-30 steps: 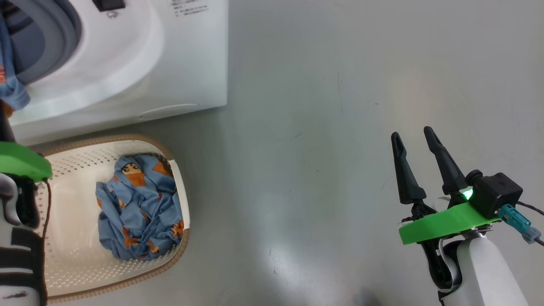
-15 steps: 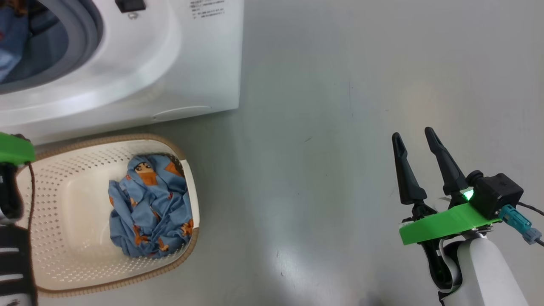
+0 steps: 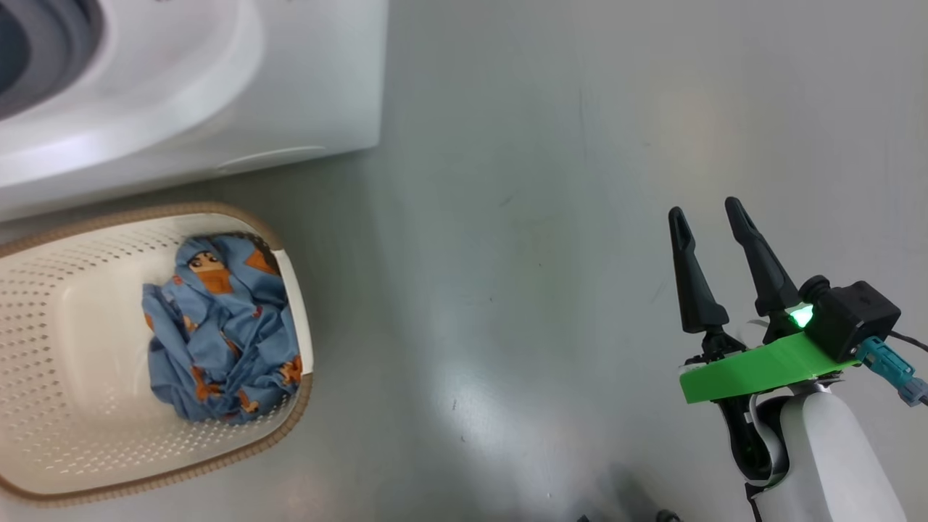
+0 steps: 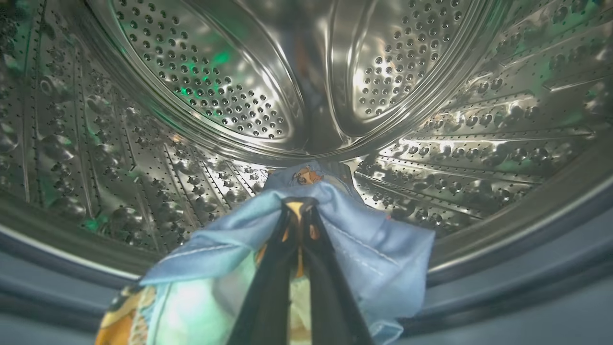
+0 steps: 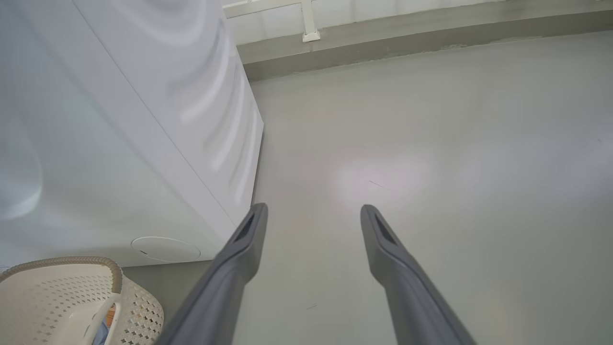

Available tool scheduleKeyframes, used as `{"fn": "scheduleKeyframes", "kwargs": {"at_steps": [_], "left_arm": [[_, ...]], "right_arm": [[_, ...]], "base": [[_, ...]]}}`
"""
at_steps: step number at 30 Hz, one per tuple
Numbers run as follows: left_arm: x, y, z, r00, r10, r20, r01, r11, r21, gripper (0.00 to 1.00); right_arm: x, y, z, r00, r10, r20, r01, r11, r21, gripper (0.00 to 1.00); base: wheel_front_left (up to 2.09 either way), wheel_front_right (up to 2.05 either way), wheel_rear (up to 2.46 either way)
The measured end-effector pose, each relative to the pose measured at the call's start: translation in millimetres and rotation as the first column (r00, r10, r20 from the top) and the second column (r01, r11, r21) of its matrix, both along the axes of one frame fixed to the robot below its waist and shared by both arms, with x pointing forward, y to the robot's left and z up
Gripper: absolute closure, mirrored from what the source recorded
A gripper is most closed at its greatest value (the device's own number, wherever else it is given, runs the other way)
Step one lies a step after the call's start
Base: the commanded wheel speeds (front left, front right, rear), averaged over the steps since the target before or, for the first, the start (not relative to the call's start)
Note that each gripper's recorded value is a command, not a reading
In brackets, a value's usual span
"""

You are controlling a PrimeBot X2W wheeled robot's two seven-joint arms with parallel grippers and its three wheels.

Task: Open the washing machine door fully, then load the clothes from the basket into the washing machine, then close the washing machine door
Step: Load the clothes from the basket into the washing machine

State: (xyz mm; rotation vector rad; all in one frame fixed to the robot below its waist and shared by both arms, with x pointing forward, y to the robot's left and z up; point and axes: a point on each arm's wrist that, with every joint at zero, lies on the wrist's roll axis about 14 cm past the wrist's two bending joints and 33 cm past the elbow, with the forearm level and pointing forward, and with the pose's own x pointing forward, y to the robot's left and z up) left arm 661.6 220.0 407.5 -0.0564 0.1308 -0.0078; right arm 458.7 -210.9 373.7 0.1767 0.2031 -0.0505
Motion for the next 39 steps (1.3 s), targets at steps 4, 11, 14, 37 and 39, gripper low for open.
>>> {"fn": "scheduleKeyframes", "kwargs": {"at_steps": [4,11,14,37,39], "left_arm": [[23,-3,-3,0.999,-0.029,-0.021,0.029,0.999,0.018,1.00],[46,-10,-21,0.996,-0.062,-0.064,0.065,0.997,0.049,1.00],[61,-13,-16,0.997,-0.065,-0.046,0.067,0.997,0.046,1.00],[140,-12,67,0.950,0.010,0.313,-0.005,1.000,-0.018,1.00],[141,-11,68,0.946,0.015,0.324,-0.013,1.000,-0.008,1.00]], "right_arm": [[-2,-1,-10,1.000,-0.006,-0.024,0.006,1.000,0.013,0.00],[-1,-6,-22,0.999,-0.019,-0.050,0.019,1.000,0.013,0.00],[1,-6,-26,0.998,-0.015,-0.058,0.016,1.000,0.010,0.00],[3,-12,-45,0.995,-0.018,-0.098,0.018,1.000,-0.003,0.00],[2,-12,-46,0.995,-0.019,-0.101,0.018,1.000,-0.003,0.00]], "base": [[0.00,0.00,0.00],[0.00,0.00,0.00],[0.00,0.00,0.00],[0.00,0.00,0.00],[0.00,0.00,0.00]]}}
